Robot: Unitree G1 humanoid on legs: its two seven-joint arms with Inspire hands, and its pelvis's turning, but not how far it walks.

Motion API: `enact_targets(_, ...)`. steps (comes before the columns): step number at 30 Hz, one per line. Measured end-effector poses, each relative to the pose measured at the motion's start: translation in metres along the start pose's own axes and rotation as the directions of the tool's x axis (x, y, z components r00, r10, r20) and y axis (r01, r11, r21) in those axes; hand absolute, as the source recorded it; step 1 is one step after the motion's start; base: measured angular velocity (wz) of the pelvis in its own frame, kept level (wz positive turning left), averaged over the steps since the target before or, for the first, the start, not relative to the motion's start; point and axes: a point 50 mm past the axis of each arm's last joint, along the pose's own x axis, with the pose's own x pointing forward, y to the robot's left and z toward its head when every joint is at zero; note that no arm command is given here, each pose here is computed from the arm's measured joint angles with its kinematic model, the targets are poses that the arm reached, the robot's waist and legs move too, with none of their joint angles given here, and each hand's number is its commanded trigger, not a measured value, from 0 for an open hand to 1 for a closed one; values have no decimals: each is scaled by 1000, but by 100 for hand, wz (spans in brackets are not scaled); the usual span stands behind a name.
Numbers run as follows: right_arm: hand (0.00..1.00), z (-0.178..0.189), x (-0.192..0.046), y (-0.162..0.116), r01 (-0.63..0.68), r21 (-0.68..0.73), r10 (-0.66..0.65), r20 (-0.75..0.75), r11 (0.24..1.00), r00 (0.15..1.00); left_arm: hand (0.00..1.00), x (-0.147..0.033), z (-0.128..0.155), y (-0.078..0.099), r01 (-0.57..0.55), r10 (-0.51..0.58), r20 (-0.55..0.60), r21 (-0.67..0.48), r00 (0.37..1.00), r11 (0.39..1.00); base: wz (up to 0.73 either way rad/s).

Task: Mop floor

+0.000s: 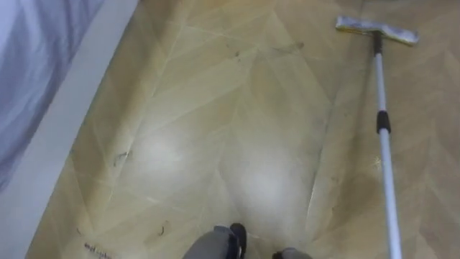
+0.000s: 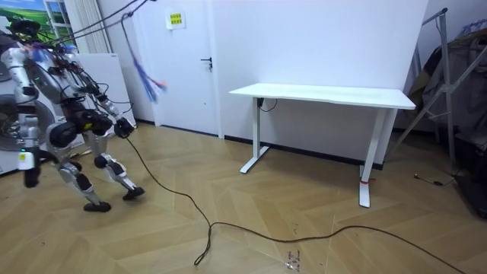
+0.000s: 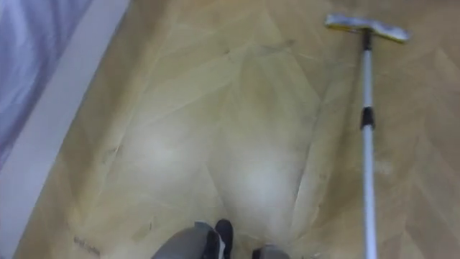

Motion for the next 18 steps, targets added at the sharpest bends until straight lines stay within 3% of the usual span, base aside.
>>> enact_targets(3,100,7,-1,17,-11,-46,12,19,999,1000,0,-3,-21,4,-33,33,-52,1,998,999,-69)
enact_targets(7,100,15,-2,21,-10,-6,10,18,1000,1000,0,-4,-28,6,-43,43,-75,3,996,999,35)
enact_targets(13,100,129,-32,-13,-13,11,11,219,1000,976,0,-5,-46,37,-89,86,-152,-11,985,996,6)
enact_targets(15,100,127,-31,-15,-20,11,17,198,1000,980,0,-5,-49,44,-98,96,-160,-1,982,995,-7)
enact_targets(18,100,133,-34,-13,-62,5,59,216,998,975,0,-4,-42,40,-68,66,-142,-9,988,998,19)
